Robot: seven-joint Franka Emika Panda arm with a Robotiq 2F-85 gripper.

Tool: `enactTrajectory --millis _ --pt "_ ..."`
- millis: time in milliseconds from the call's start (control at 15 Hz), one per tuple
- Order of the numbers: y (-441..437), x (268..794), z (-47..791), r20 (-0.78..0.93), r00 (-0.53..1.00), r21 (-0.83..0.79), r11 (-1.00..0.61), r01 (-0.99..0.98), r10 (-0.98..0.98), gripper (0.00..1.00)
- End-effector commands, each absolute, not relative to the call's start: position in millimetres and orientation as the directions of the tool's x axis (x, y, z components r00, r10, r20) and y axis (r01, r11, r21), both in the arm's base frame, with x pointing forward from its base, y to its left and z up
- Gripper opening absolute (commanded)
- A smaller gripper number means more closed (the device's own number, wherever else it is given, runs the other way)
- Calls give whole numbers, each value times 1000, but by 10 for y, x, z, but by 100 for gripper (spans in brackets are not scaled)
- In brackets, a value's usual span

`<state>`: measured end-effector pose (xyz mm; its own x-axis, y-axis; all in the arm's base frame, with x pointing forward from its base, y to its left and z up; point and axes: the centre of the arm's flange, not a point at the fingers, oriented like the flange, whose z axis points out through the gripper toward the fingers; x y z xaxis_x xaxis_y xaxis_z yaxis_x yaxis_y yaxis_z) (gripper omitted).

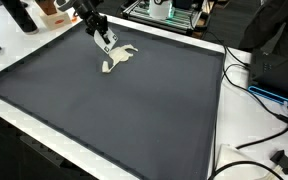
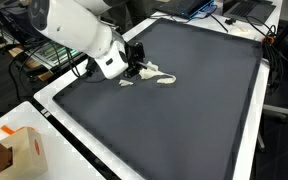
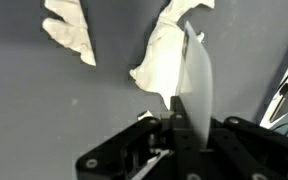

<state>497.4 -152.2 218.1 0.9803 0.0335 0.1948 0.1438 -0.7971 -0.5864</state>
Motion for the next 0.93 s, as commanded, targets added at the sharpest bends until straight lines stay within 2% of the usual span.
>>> enactTrajectory --millis 0,867 --pt "-1469 4927 2267 158 987 -529 -841 109 29 1" --pt "-1016 4912 2744 84 986 -305 -938 162 143 1"
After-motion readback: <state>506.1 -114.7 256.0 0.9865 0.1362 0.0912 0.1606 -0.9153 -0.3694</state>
